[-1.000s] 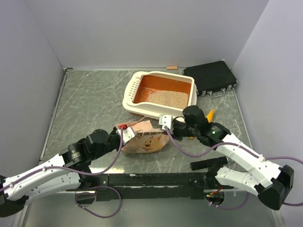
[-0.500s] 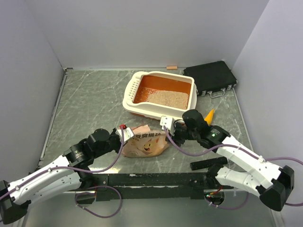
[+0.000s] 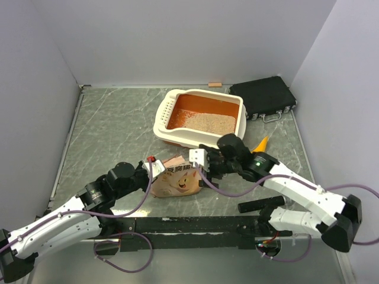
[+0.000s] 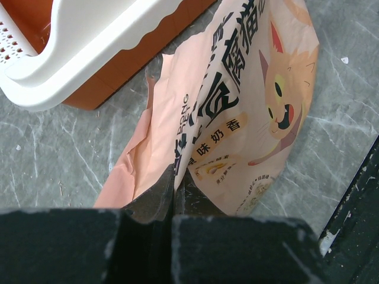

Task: Fill the litter box with clean litter

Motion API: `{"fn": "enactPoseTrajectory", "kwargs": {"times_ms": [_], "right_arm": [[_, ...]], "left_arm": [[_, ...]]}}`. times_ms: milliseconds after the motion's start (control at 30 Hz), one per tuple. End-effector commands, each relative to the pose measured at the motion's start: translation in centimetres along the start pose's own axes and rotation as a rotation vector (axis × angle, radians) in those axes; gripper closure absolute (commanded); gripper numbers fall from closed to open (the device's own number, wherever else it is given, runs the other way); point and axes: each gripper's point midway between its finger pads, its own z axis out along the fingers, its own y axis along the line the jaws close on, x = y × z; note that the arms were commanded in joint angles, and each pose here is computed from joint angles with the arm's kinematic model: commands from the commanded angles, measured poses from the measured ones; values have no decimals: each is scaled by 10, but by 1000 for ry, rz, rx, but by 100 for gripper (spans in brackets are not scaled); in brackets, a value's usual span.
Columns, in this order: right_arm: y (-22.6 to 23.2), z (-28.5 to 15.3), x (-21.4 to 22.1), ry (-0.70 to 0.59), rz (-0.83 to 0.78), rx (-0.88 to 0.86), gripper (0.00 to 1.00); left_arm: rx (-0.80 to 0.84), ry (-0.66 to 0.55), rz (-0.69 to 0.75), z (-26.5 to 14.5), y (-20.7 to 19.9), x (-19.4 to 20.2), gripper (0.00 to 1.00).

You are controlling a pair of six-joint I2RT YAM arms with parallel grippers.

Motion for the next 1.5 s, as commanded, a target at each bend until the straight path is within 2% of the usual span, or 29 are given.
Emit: {"fn": "enactPoseTrajectory", "kwargs": {"times_ms": [0, 267, 300, 367, 400, 467, 500, 600, 700, 833, 1033, 1233, 1467], "right_arm": [[-15, 10, -42, -88, -105, -19, 0], [-13, 42, -36, -59, -94, -95, 3], [-10, 46, -34, -61, -83, -115, 6], [-5, 52, -27, -51, -62, -144, 19], [1, 57, -22, -41, -46, -182, 39], [7, 60, -14, -14, -19, -218, 70], [10, 64, -10, 3, -6, -235, 100], [17, 65, 4, 34, 17, -241, 100], [18, 62, 5, 9, 15, -210, 100], [19, 58, 7, 6, 16, -198, 100], [20, 53, 8, 5, 14, -189, 100], [20, 50, 5, -10, 12, -187, 100], [20, 50, 5, -10, 19, -191, 100]], "left_arm": [[-50, -54, -7, -3, 11, -14, 99], [-54, -80, -7, -7, 12, -19, 99], [-52, -87, -7, -8, 12, -20, 99], [-52, -96, -7, -9, 12, -22, 99], [-56, -103, -7, -10, 13, -23, 99], [-54, -108, -8, -11, 12, -24, 99], [-53, -112, -7, -11, 12, -24, 99], [-34, -133, 4, -12, 10, -31, 99], [-25, -166, 34, -13, 12, -49, 99], [-6, -147, 54, -6, 13, -63, 99], [210, -88, 67, 17, -22, -67, 76], [389, -80, 79, 13, -50, -70, 54], [482, 29, 57, 18, -69, -37, 52]]}}
